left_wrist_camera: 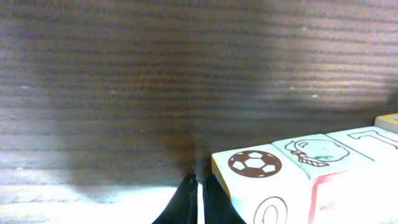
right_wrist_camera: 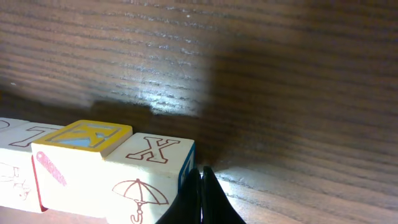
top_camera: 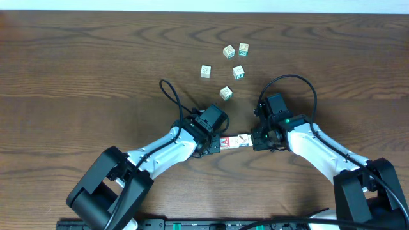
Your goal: Lift 5 blocks
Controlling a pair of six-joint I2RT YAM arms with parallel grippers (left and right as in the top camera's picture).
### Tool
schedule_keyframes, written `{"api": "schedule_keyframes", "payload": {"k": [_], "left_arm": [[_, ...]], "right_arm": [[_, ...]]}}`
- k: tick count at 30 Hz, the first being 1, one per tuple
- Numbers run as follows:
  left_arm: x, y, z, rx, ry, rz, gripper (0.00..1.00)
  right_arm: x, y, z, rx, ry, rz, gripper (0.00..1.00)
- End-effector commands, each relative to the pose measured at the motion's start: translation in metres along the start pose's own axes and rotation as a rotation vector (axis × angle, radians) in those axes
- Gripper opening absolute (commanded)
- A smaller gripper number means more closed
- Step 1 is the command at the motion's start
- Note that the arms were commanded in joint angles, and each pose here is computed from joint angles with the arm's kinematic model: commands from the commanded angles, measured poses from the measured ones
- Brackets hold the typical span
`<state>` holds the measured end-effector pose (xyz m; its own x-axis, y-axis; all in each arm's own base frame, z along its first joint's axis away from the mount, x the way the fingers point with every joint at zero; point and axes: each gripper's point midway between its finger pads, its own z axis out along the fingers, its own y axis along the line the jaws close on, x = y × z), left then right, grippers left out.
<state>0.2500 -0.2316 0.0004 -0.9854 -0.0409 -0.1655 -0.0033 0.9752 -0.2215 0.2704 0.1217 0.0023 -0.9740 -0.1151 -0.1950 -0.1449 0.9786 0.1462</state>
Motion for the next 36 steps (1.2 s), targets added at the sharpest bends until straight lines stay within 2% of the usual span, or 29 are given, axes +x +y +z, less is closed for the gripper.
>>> {"api": "schedule_keyframes", "payload": {"k": [1, 24, 36], "left_arm": [[0.005, -0.006, 0.001, 0.033, 0.018, -0.004, 0.07], [0.008, -0.019, 0.000, 0.083, 0.025, 0.014, 0.07], [0.006, -0.031, -0.001, 0.140, 0.025, 0.020, 0.07]], "right_arm": [[-0.006, 0.012, -0.002, -0.045, -0.008, -0.007, 0.01], [-0.002, 0.040, -0.003, -0.140, 0.008, -0.013, 0.01], [-0.001, 0.063, -0.008, -0.274, 0.027, 0.023, 0.01]]}}
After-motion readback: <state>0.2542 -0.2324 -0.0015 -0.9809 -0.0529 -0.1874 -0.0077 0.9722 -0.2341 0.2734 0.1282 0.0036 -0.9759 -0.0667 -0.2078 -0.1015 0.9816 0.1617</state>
